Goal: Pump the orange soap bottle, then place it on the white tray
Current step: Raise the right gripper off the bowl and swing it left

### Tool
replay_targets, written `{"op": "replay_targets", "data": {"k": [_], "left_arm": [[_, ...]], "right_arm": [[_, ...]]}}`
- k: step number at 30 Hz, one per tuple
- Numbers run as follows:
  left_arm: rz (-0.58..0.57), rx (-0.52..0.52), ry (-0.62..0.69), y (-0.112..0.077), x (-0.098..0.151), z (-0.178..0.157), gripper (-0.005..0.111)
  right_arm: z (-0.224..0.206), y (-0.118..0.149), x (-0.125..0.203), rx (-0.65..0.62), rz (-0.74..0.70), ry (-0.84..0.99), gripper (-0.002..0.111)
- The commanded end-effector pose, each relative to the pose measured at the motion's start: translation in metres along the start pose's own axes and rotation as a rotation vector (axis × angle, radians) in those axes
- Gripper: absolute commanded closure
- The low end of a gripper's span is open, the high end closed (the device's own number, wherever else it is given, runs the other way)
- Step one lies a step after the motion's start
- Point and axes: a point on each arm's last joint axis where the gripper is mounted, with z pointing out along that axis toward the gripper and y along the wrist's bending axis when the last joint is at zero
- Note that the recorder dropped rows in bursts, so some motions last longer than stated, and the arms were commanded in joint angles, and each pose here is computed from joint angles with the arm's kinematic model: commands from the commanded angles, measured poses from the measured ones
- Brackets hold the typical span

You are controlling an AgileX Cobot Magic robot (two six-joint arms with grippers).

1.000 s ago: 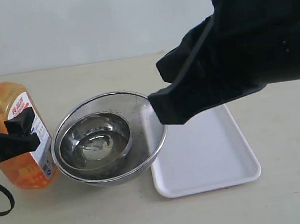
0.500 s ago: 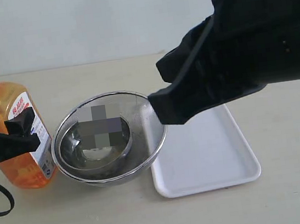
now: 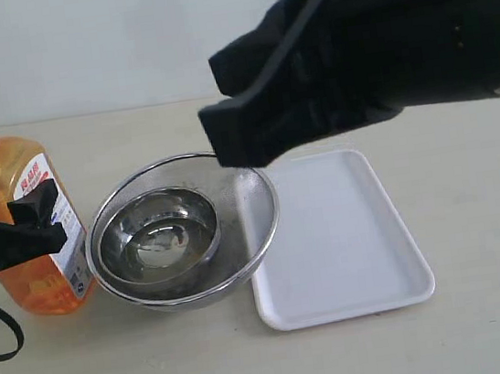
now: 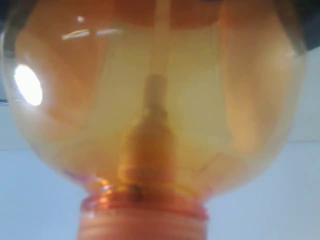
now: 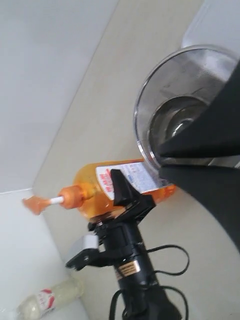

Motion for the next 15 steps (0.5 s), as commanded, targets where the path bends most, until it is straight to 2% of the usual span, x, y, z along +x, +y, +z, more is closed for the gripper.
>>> {"op": "replay_targets", "data": {"k": [1,6,15], "left_arm": [[0.019,-0.011,0.012,0.001,0.001,0.001,0.102],[0.020,-0.009,0.012,0.001,0.001,0.001,0.102],[0.092,-0.004,0.012,0.001,0.001,0.001,0.102]], "right_arm": [[0.008,0.006,-0.009,-0.054,0.017,-0.089,0.108],[0.033,0.002,-0.019,0.007,0.009,-0.007,0.108],[0.070,0.005,-0.048,0.051,-0.011,0.019,0.108]]}}
